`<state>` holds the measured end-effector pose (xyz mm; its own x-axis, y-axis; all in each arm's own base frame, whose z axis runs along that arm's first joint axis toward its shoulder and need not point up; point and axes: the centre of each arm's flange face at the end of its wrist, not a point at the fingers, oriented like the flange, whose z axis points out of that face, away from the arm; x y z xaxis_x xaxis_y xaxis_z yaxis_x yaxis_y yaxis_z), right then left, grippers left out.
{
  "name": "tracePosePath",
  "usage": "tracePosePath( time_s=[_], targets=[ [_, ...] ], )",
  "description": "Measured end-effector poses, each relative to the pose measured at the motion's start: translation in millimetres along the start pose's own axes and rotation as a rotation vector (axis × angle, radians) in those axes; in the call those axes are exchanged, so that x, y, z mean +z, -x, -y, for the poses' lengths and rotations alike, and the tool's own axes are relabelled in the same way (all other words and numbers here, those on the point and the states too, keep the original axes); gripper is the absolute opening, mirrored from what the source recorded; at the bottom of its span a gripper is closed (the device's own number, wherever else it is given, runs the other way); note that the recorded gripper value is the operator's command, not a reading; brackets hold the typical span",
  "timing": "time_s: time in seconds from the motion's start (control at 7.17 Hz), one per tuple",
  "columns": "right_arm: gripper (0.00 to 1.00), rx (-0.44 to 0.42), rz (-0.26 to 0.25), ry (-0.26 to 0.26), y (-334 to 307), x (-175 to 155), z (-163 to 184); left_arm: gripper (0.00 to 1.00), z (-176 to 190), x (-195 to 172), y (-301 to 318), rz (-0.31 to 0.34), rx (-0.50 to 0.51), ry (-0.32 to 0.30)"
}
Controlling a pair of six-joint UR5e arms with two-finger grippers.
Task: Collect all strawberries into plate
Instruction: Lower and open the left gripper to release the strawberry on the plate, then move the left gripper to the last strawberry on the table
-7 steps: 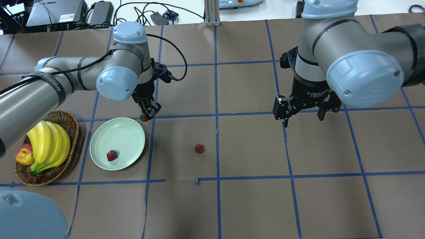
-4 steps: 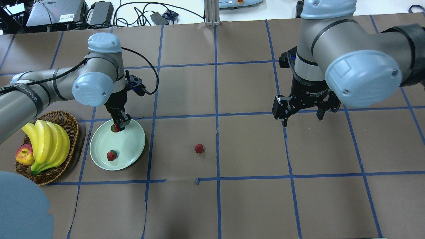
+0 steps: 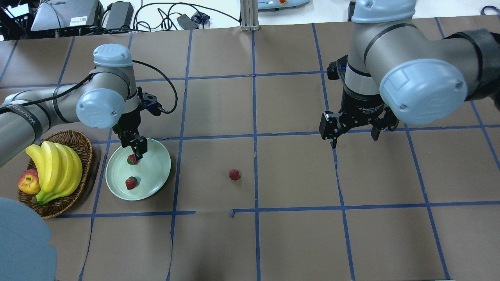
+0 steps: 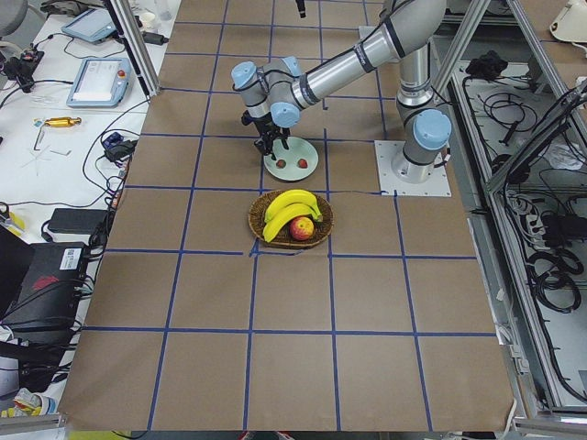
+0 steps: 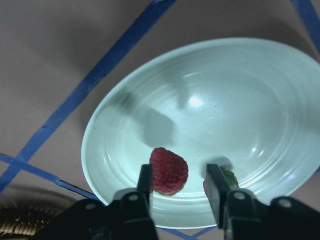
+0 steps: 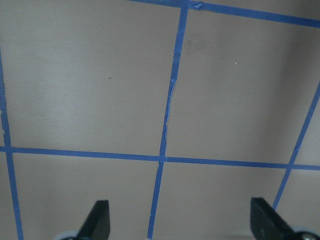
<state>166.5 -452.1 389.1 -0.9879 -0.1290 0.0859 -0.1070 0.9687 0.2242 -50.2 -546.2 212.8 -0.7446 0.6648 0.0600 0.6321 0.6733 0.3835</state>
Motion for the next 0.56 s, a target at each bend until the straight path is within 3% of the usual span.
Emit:
tracePosePath(
  time_s=[0.28,0.56],
  targets=[
    [1.0,0.003,0.003,0.006,1.0,2.7,0.0,1.0,5.2,-23.5,-4.4,-0.022,-0.075,-0.091],
    [1.0,0.002,0.002,0.008,1.1,2.6,0.0,1.0,25.1,-50.5,-37.7,-0.048,-0.329,-0.167]
  ],
)
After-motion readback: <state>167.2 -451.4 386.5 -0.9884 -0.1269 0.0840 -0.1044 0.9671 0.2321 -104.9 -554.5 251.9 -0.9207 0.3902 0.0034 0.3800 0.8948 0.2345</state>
